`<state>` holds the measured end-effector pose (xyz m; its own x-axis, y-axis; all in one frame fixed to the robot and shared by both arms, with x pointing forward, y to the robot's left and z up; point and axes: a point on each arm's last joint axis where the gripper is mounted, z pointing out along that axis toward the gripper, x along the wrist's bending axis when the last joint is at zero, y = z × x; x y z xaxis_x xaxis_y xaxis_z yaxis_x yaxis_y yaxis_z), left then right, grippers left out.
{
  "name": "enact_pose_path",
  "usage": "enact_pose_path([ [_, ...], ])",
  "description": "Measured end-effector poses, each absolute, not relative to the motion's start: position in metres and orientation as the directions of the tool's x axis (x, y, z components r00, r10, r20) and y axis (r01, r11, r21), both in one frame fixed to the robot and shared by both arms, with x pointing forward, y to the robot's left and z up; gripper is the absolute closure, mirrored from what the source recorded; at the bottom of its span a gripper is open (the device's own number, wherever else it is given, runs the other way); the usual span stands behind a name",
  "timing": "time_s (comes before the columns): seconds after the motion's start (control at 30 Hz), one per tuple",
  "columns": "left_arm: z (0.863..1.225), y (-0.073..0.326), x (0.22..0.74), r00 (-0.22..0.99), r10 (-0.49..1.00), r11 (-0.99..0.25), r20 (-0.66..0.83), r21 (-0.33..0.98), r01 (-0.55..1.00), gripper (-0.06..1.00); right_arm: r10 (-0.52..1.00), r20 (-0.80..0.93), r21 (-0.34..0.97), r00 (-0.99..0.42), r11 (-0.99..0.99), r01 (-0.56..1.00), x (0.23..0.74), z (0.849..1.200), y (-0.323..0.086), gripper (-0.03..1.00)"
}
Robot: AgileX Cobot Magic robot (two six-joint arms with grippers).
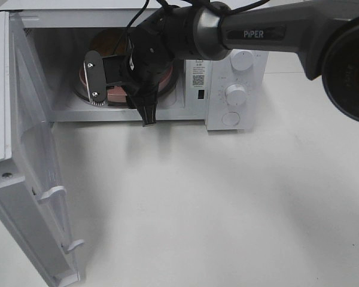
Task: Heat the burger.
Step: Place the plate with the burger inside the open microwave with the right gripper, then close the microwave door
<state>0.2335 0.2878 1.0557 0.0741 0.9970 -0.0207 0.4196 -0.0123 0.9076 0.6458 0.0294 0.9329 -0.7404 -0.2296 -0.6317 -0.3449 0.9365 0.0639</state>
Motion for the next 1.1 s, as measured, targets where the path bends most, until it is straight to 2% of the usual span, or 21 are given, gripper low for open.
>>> enact_pose_path([
  [0.03,1.056,0.288,0.234,0.074,0.997,-0.012,-0.021,0.908,0.42,-0.04,-0.23,-0.632,0.064,-0.74,0.936,-0.345,0.646,0.933,0.029,0.47],
  [0.23,1.056,0.288,0.234,0.074,0.997,-0.012,-0.021,0.908,0.42,-0.04,-0.224,-0.624,0.078,-0.749,0.935,-0.345,0.635,0.94,0.022,0.3],
  [0.37,1.056,0.288,0.234,0.074,0.997,-0.012,-0.021,0.908,0.42,-0.04,-0.233,-0.617,0.08,-0.752,0.932,-0.354,0.624,0.939,0.014,0.24],
  [0.8,1.056,0.288,0.234,0.074,0.997,-0.012,-0.021,0.908,0.42,-0.04,-0.23,-0.632,0.098,-0.74,0.923,-0.371,0.603,0.955,-0.002,0.23],
  [1.1,1.056,0.288,0.234,0.074,0.997,-0.012,-0.021,0.908,0.42,-0.04,-0.157,-0.63,0.153,-0.761,0.935,-0.319,0.582,0.973,-0.019,0.21],
])
